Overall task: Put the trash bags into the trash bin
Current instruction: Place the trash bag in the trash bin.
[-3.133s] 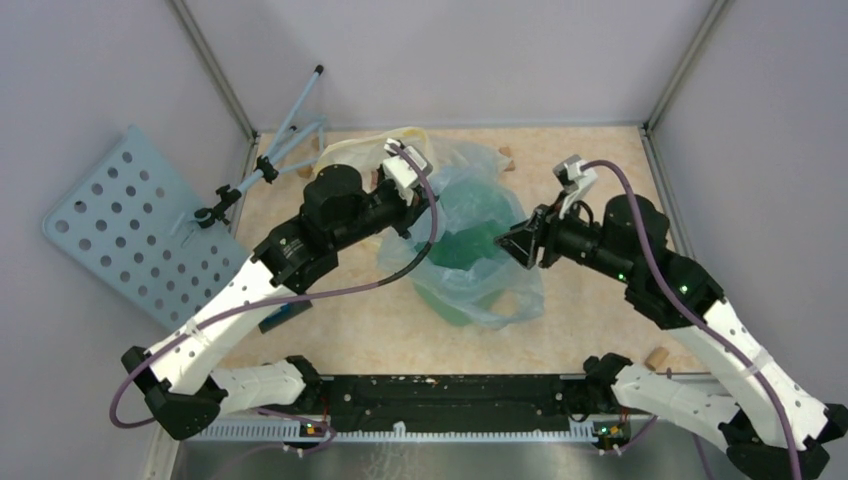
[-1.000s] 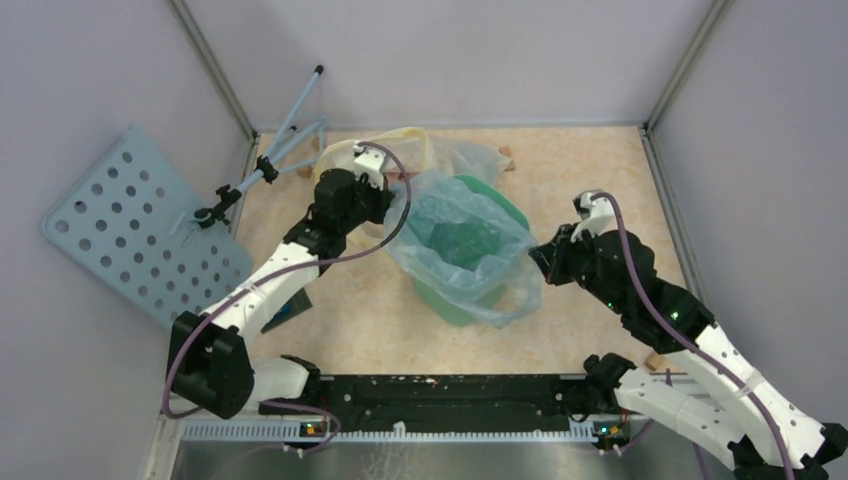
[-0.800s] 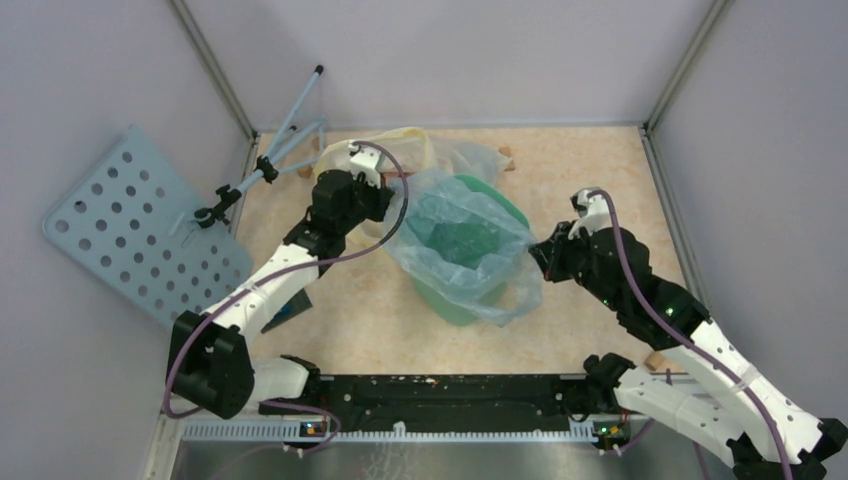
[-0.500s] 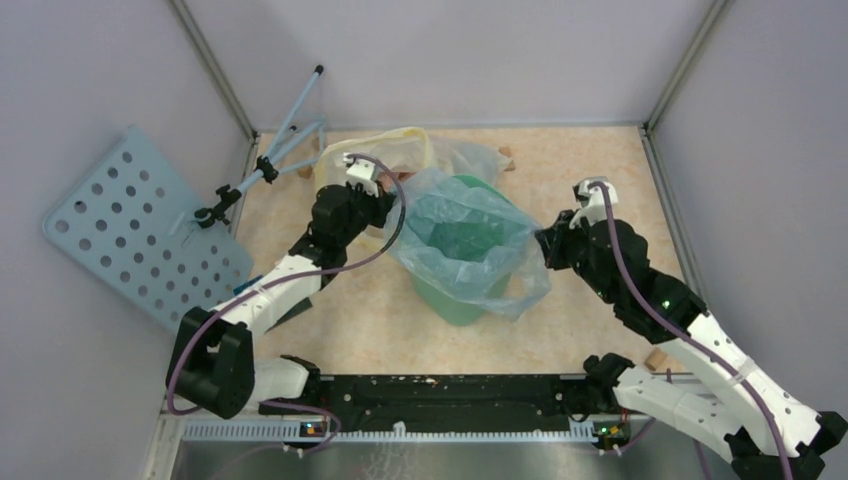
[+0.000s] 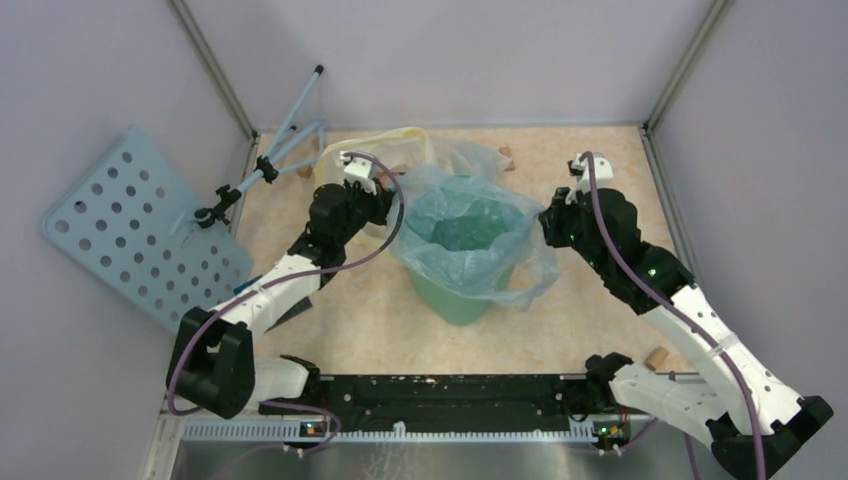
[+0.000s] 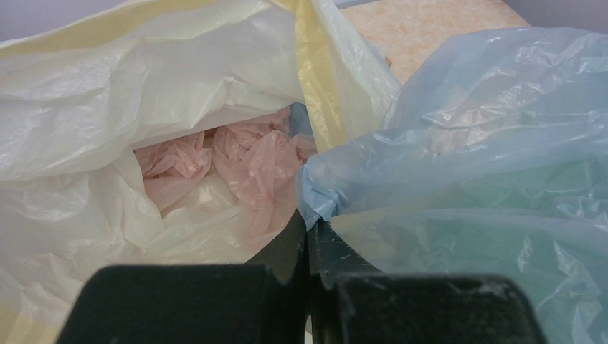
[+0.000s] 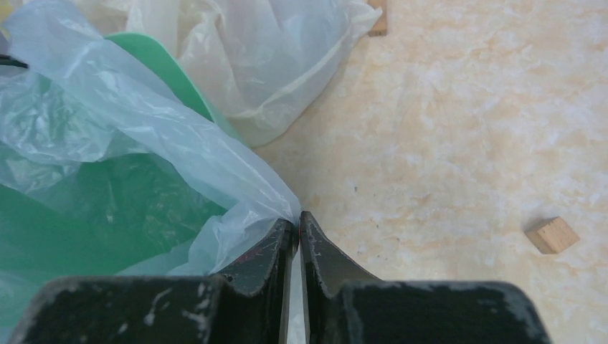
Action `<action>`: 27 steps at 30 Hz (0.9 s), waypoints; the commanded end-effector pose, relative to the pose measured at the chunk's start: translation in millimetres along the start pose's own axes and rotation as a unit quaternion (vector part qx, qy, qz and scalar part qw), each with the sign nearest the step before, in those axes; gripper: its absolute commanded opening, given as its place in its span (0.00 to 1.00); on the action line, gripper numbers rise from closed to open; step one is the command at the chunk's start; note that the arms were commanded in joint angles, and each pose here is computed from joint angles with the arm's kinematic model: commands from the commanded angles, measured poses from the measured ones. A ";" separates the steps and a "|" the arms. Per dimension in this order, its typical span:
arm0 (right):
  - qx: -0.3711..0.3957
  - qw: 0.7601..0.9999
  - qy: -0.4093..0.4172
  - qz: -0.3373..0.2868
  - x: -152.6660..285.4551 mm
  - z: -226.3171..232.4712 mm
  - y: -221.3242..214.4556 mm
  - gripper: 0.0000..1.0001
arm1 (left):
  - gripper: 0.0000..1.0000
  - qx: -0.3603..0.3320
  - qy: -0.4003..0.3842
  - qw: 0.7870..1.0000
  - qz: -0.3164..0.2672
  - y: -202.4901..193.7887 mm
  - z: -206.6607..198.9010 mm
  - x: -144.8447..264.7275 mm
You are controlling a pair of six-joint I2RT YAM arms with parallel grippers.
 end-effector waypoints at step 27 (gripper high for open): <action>0.035 0.998 0.056 -0.014 40.5 -13.1 6.3 0.39 | 0.51 0.058 -0.014 0.998 -0.032 27.7 -8.6 8.3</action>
Point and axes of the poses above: each gripper's point midway between its finger pads, its own x axis back along the fingers, its own z axis along the line the jaws close on, y = z × x, the point moved 4 cm from there along x, back along the fingers, and after that the axes turned 13 degrees about x, right-handed, at the moved point
